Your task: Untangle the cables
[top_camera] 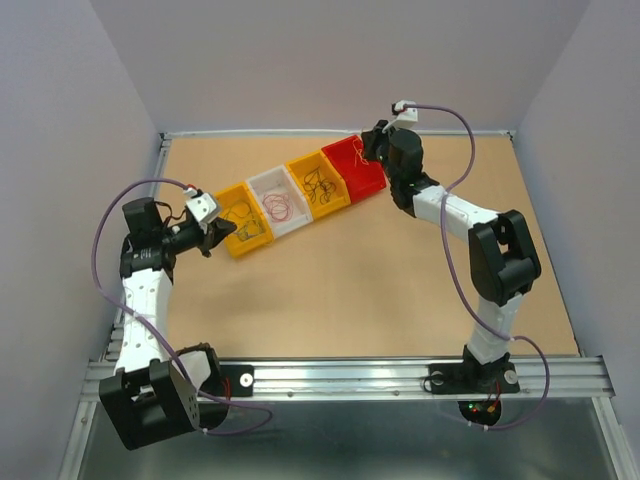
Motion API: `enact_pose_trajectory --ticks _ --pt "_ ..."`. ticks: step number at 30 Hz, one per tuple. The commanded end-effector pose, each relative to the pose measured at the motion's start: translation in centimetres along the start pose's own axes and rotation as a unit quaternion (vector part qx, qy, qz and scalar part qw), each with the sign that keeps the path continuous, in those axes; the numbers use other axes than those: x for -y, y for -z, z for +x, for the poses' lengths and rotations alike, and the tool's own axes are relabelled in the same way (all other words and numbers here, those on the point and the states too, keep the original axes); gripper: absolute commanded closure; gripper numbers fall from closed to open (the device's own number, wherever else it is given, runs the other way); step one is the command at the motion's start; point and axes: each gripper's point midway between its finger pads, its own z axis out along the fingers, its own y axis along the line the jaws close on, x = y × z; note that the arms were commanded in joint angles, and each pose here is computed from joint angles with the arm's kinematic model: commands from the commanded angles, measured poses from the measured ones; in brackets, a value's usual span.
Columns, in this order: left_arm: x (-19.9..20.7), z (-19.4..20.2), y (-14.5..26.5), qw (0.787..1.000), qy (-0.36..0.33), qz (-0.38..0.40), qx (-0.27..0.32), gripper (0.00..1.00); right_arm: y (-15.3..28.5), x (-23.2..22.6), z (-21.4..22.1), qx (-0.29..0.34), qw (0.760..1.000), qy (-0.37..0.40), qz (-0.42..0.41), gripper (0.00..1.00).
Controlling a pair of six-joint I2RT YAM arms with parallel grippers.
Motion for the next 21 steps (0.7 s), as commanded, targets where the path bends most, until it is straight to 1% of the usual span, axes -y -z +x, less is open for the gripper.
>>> enact_pose_trajectory --ticks 1,6,12,17,21 --pt "0.0 -0.6 -0.6 1.000 -0.018 -0.015 0.003 1.00 -1.9 -2.6 -0.6 -0.003 0.998 -0.023 -0.053 1.00" --pt "0.0 -0.7 -1.0 0.999 -0.028 -0.031 0.001 1.00 -3.1 -3.2 1.6 -0.034 0.996 -0.030 -0.072 1.00" --pt "-0.1 -0.8 -1.0 0.999 -0.028 -0.042 0.000 1.00 -4.4 -2.3 5.0 -0.076 0.995 -0.026 -0.057 0.99" --pt "0.0 -0.7 -1.2 0.999 -0.028 -0.038 -0.001 1.00 -4.7 -1.4 6.5 -0.088 0.995 -0.021 -0.040 1.00" --pt "0.1 -0.7 -1.2 0.999 -0.033 -0.039 -0.001 1.00 -4.8 -2.4 8.0 -0.111 0.993 -0.003 -0.043 1.00"
